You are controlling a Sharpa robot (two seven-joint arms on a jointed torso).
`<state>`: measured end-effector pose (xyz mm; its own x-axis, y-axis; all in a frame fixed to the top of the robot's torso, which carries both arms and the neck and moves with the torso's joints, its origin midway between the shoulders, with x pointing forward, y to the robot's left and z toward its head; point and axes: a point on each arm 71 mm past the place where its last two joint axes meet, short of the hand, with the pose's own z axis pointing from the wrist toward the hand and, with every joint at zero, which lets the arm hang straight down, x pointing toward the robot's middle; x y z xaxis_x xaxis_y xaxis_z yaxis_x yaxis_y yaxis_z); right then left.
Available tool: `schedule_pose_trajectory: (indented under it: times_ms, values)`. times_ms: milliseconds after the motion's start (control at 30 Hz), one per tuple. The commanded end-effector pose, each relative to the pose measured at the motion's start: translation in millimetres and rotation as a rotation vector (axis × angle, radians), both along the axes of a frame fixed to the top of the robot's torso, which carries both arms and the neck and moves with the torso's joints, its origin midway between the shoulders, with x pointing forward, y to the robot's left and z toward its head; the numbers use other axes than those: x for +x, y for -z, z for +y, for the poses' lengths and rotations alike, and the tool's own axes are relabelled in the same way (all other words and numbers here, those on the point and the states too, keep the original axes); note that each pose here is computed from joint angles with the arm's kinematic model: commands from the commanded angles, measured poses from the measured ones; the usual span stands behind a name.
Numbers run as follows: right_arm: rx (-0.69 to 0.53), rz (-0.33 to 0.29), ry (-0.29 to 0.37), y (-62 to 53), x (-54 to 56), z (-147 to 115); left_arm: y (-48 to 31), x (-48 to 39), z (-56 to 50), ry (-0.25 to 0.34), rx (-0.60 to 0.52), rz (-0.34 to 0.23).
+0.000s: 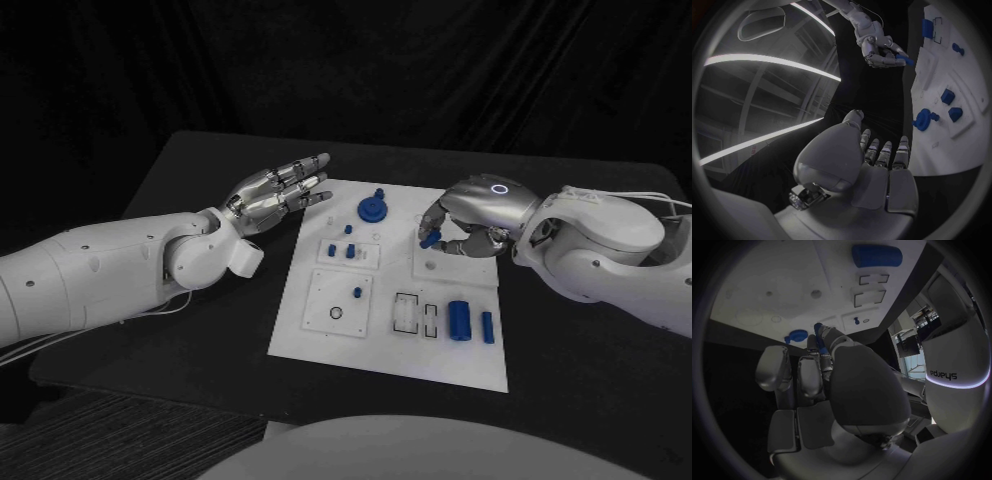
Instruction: Assemble the parts on the task board
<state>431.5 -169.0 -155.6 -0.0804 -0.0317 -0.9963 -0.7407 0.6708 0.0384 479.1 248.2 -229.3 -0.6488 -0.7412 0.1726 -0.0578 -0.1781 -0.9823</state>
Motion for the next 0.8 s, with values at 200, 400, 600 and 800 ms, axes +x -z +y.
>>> schedule_pose_trajectory:
  times_ms: [200,400,600,800]
  values:
    - [0.024,-0.024,-0.085,-19.5,-14.9,30.1,1.3,-0.4,-2.9,0.011,-0.016,0.001]
    - [-0.049,0.039,-0.169,-11.3,-22.5,70.8,3.3,-0.6,-3.4,0.014,-0.018,0.005]
    - [-0.132,0.007,-0.27,-2.3,-29.5,115.2,4.6,-1.0,-3.8,0.016,-0.018,0.008]
    - [-0.171,-0.009,-0.33,3.6,-34.1,148.0,5.3,0.4,-3.6,0.012,-0.014,0.008]
